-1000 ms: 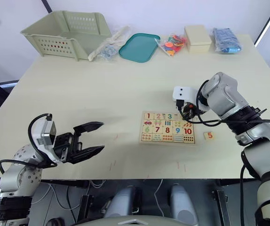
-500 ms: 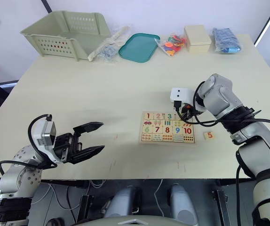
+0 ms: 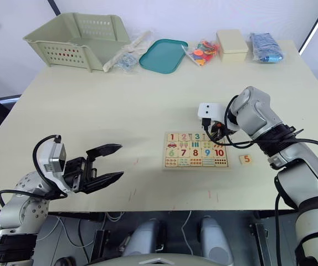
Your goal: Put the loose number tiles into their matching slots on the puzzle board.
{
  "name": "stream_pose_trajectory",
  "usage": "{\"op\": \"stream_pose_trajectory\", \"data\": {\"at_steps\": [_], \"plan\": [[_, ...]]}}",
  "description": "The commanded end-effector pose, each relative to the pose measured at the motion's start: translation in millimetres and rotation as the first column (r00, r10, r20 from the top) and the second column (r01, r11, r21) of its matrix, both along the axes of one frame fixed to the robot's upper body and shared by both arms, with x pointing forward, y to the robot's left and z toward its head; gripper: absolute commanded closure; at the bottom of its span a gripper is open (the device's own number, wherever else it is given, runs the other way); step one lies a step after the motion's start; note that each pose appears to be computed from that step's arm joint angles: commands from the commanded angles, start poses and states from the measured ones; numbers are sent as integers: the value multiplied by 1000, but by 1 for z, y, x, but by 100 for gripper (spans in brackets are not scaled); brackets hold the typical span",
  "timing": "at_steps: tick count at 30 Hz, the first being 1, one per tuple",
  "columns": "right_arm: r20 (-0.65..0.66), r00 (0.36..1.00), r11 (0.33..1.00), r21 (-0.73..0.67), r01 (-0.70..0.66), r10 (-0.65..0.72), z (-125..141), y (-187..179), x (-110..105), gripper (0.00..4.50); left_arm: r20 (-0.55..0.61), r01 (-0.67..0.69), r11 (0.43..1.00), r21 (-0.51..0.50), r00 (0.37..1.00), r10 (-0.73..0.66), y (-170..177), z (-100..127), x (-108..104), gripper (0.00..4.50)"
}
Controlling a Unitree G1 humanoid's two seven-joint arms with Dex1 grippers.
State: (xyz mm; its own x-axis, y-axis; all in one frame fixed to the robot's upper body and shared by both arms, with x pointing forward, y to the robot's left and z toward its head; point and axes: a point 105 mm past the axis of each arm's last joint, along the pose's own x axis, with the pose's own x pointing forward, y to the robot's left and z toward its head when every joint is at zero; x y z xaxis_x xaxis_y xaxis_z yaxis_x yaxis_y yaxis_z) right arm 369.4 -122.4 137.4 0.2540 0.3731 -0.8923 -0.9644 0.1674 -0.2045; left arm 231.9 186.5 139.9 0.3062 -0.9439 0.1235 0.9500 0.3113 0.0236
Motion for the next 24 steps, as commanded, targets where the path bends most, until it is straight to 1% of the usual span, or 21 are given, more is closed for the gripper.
{"op": "stream_pose_trajectory", "data": {"at_steps": [1,24], "plan": [[53,998,1000,17,-25,24,18,6,4,314,46,2,1000,-1,999,-1,0,9,-3,0],[59,997,998,20,-53,51,20,9,3,314,44,0,1000,0,999,0,1,8,-3,0]]}}
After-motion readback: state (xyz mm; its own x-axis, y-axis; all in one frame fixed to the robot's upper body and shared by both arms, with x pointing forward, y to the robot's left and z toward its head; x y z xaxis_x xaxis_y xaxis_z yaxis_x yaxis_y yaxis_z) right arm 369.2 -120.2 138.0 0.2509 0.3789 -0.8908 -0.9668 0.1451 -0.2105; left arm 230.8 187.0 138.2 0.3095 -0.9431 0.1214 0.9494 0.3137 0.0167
